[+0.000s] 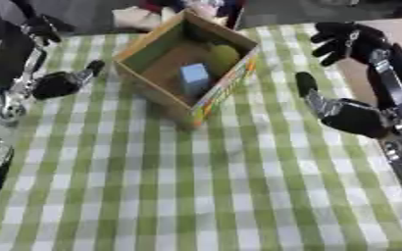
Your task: Pick up objects on the table and place them in the box.
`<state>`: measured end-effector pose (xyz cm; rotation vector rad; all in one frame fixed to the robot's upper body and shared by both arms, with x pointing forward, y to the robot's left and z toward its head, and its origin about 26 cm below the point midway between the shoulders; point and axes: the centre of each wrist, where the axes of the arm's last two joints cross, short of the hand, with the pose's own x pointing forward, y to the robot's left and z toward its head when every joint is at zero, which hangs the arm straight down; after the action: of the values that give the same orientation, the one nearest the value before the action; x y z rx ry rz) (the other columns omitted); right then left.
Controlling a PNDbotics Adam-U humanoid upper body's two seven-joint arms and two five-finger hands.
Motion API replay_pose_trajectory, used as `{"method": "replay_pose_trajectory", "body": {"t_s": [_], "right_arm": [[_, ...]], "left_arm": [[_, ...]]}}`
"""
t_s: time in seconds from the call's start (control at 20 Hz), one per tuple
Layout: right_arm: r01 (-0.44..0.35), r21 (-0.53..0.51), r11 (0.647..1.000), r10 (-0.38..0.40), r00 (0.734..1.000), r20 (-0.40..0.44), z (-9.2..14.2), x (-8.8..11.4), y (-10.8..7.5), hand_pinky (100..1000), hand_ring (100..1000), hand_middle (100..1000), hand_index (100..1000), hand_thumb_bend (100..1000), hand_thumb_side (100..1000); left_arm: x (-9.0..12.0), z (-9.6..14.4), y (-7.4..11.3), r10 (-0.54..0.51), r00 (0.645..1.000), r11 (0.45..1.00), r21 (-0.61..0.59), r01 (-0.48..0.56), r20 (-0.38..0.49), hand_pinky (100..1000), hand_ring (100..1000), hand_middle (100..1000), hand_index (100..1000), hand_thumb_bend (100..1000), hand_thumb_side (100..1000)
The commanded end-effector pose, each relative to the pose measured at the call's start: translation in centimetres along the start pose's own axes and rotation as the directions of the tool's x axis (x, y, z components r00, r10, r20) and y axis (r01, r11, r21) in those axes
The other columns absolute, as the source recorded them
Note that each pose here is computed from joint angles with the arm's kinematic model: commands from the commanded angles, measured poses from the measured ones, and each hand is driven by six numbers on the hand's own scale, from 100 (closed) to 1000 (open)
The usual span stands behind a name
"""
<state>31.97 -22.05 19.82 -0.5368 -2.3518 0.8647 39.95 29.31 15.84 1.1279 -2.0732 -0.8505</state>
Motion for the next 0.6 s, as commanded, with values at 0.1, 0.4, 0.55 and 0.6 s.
{"method": "replay_pose_trajectory", "body": {"t_s": [0.1, 0.4, 0.55, 0.6], "right_arm": [[-0.021, -0.007, 1.0, 0.021, 1.0, 0.021, -0.4, 0.3, -0.7, 580, 661, 701, 856, 239, 381], [-0.016, -0.022, 1.0, 0.017, 1.0, 0.017, -0.5, 0.3, -0.6, 579, 661, 701, 856, 230, 379], [-0.015, -0.022, 1.0, 0.015, 1.0, 0.015, -0.4, 0.2, -0.6, 579, 661, 701, 856, 230, 379], [-0.015, -0.022, 1.0, 0.015, 1.0, 0.015, -0.4, 0.2, -0.5, 579, 661, 701, 856, 229, 379]], "left_arm": [[1.3, 1.4, 1.5, 0.054, 0.998, 0.996, 0.071, -0.056, 0.03, 615, 632, 707, 782, 526, 689], [4.0, 4.1, 1.3, 0.213, 0.977, 0.975, 0.067, -0.214, 0.023, 609, 625, 698, 776, 486, 705], [4.6, 5.7, 1.2, 0.286, 0.958, 0.956, 0.065, -0.285, 0.0, 607, 622, 694, 772, 476, 710], [4.7, 6.0, 1.3, 0.304, 0.953, 0.951, 0.064, -0.303, -0.006, 606, 621, 693, 771, 473, 711]]}}
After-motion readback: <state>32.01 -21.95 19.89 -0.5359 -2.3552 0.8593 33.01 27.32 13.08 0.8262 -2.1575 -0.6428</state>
